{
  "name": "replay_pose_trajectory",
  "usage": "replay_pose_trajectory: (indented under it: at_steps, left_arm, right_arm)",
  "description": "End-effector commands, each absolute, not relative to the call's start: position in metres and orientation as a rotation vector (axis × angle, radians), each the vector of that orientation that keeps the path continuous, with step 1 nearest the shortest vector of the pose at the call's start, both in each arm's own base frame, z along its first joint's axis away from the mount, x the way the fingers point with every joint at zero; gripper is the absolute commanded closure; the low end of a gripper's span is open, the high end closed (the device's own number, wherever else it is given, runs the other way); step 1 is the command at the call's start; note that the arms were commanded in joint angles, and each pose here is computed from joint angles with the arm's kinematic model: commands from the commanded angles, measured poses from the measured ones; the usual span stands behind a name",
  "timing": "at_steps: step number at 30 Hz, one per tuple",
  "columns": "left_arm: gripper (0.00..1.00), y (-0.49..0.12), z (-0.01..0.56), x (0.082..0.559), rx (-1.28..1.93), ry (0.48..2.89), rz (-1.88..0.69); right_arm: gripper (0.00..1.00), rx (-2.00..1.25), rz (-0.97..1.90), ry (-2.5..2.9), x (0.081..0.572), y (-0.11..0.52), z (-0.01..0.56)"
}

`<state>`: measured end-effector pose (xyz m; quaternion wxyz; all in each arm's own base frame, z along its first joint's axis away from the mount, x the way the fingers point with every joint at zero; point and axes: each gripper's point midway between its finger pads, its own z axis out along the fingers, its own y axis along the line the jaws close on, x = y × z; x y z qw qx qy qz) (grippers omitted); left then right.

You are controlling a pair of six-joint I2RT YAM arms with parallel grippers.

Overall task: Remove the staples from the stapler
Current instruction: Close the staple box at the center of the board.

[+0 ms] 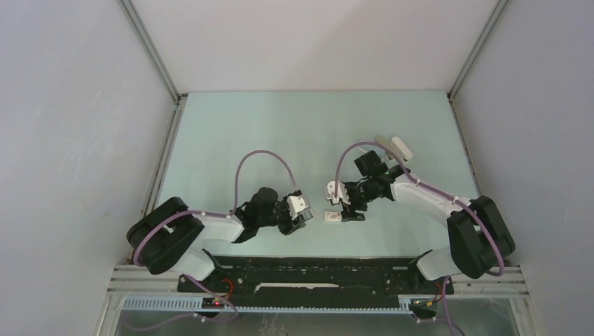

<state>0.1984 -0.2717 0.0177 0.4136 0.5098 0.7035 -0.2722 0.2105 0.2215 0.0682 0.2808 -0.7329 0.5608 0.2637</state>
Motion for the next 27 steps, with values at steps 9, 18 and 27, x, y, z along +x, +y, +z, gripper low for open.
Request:
replay_pose_trajectory:
  at_steps: [9, 18, 27]
  left_arm:
    - [0.57, -0.275, 0.02, 0.191, 1.226, 1.74, -0.723]
    - [0.58, -0.275, 0.017, 0.18, 1.213, 1.702, -0.736]
    - [0.58, -0.277, 0.017, 0.173, 1.212, 1.673, -0.749]
  right_arm:
    - [0.25, -1.999, 0.637, 1.584, 0.216, 0.223, 0.045]
    - [0.25, -2.029, 0.602, 1.567, 0.215, 0.223, 0.04]
    - [0.24, -2.029, 0.655, 1.503, 0.206, 0.228, 0.055]
